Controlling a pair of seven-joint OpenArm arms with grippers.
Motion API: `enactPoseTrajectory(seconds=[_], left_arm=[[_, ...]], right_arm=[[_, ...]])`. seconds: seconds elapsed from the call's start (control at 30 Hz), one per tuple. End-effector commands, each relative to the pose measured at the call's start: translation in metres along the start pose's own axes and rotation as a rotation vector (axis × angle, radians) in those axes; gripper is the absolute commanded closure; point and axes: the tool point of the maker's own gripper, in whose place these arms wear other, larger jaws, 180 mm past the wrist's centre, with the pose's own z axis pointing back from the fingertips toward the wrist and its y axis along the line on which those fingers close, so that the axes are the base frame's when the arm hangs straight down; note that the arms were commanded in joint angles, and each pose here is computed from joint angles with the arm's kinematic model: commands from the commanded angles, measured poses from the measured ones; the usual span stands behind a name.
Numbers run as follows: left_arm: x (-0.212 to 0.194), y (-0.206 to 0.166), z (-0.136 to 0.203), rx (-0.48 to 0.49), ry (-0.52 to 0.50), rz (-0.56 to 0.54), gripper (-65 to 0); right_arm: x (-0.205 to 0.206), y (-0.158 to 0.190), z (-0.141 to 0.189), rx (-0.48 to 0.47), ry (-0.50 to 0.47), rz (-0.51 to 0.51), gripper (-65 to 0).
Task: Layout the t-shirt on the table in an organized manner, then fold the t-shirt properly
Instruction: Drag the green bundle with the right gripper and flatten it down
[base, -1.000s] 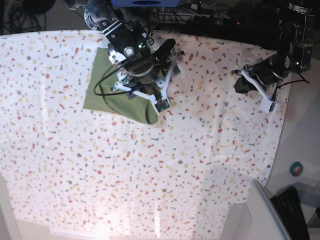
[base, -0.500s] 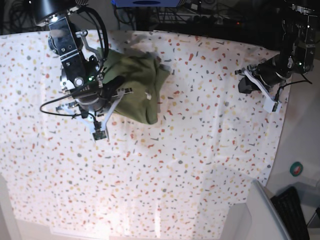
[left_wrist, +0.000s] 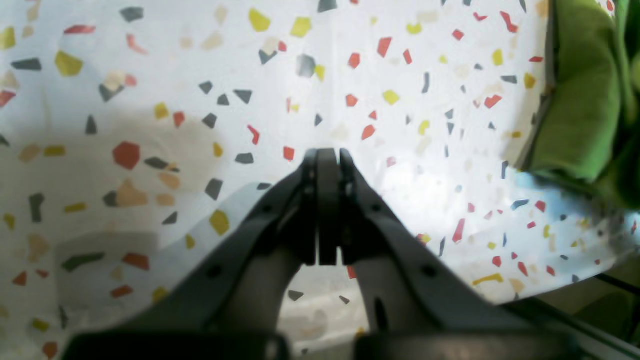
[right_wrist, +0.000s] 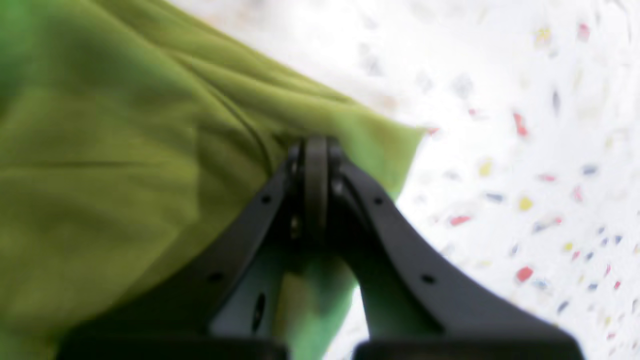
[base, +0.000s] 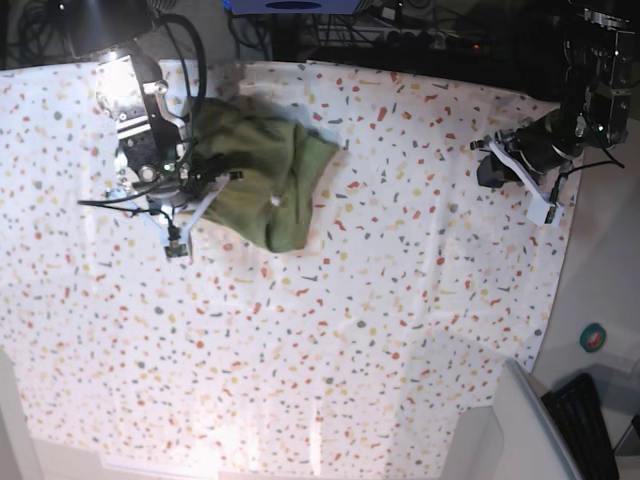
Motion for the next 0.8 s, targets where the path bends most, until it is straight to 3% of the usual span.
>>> enactPoseTrajectory(seconds=[0.0, 0.13, 0.37, 0.5, 0.6, 0.77], left_arm=[[0.011, 0.003, 0.004, 0.001, -0.030, -0.016, 0.0], [0.011, 0.003, 0.004, 0.001, -0.030, -0.016, 0.0], [0.012, 0.002, 0.004, -0.001, -0.032, -0.014, 0.0], [0.012, 0.002, 0.004, -0.001, -0.032, -0.014, 0.0], [0.013, 0.001, 0.004, -0.003, -0.036, -0.012, 0.0], [0.014, 0.000, 0.004, -0.004, -0.039, -0.015, 0.0]], right_arm=[[0.017, -0.003, 0.002, -0.006, -0.051, -0.011, 0.0], [0.026, -0.002, 0.011, -0.001, -0.088, -0.016, 0.0], [0.041, 0.014, 0.071, 0.056, -0.254, -0.042, 0.0], [0.025, 0.034, 0.075, 0.099, -0.226, -0.046, 0.0], [0.012, 0.064, 0.070, 0.156, -0.188, 0.018, 0.0], [0.018, 0.100, 0.075, 0.226, -0.207, 0.097, 0.0]])
